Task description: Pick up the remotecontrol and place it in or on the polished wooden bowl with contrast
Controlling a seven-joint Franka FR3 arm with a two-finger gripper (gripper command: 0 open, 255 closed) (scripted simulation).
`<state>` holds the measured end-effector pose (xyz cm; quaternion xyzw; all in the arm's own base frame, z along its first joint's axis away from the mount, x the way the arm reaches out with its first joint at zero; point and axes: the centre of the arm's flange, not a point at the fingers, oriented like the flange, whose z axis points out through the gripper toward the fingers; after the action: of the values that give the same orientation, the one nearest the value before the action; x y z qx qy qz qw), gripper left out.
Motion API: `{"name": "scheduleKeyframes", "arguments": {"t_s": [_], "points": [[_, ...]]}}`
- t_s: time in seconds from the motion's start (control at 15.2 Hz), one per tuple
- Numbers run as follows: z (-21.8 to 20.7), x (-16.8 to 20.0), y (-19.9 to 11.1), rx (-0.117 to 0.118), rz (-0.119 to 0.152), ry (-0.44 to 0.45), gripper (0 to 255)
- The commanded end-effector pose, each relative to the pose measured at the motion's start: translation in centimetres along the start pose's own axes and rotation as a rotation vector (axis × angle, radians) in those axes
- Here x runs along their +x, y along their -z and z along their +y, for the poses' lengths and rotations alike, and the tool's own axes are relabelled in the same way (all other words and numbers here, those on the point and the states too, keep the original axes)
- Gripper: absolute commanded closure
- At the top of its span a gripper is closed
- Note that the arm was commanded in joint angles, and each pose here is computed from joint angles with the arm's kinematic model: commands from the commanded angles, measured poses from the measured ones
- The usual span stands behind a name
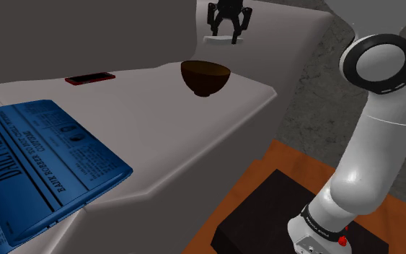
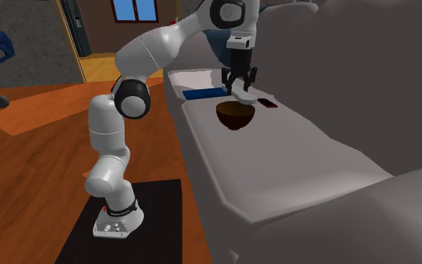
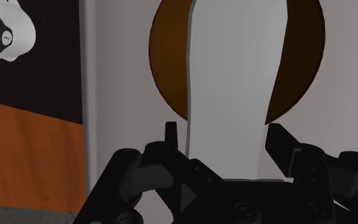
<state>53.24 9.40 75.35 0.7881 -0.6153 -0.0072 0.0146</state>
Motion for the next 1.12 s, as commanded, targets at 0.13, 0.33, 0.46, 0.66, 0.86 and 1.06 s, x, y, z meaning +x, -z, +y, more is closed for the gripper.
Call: {"name": "scheduleKeyframes", "arguments": {"t_s": [0.13, 0.33, 0.46, 0.66, 0.86, 1.06], "points": [[-2.3, -5.0, 0.5, 0.001, -0.001, -0.002, 255], [-2.3, -5.0, -1.1, 0.001, -0.001, -0.003, 255], [-2.4, -5.0, -2.1, 0.001, -0.001, -0.002, 255], [-2.4, -5.0, -3.7, 0.001, -0.001, -0.002, 255], [-2.5, -5.0, -5.3, 0.001, -0.001, -0.002, 255], [-2.5, -5.1, -6.9, 0.001, -0.001, -0.002, 255]]}}
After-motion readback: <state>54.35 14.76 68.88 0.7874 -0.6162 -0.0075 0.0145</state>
